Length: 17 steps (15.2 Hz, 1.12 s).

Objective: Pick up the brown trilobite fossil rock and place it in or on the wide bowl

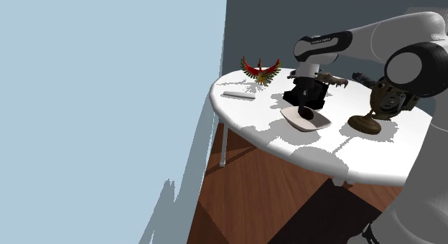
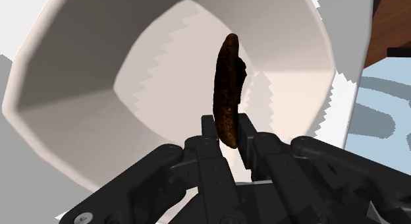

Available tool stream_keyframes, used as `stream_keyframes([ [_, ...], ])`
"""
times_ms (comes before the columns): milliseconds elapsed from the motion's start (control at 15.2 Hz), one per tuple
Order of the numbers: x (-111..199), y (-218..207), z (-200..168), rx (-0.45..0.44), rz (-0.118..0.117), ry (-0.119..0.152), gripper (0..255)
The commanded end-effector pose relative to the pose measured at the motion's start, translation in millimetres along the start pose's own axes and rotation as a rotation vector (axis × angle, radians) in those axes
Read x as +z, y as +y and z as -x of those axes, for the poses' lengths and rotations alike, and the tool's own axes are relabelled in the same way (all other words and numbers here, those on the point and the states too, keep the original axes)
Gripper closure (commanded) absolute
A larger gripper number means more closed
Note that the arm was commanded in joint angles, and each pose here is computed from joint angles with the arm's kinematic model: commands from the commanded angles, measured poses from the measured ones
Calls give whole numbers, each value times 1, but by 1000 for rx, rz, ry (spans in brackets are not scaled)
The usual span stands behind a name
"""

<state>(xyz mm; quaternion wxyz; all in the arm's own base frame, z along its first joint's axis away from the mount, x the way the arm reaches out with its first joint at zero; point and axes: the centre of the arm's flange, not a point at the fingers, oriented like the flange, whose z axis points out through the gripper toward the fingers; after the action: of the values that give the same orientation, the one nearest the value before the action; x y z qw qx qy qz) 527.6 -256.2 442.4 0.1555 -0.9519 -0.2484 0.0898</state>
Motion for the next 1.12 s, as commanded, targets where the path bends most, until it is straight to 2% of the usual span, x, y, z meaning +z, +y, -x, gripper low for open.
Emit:
stream_keyframes([
  [0,1,1,0,0,0,0,255],
  [264,1,1,0,0,0,0,255],
  [330,1,1,0,0,0,0,0],
  [660,1,1,0,0,0,0,0],
  [924,-49,0,0,0,0,0,0],
  [1056,-49,0,0,0,0,0,0],
])
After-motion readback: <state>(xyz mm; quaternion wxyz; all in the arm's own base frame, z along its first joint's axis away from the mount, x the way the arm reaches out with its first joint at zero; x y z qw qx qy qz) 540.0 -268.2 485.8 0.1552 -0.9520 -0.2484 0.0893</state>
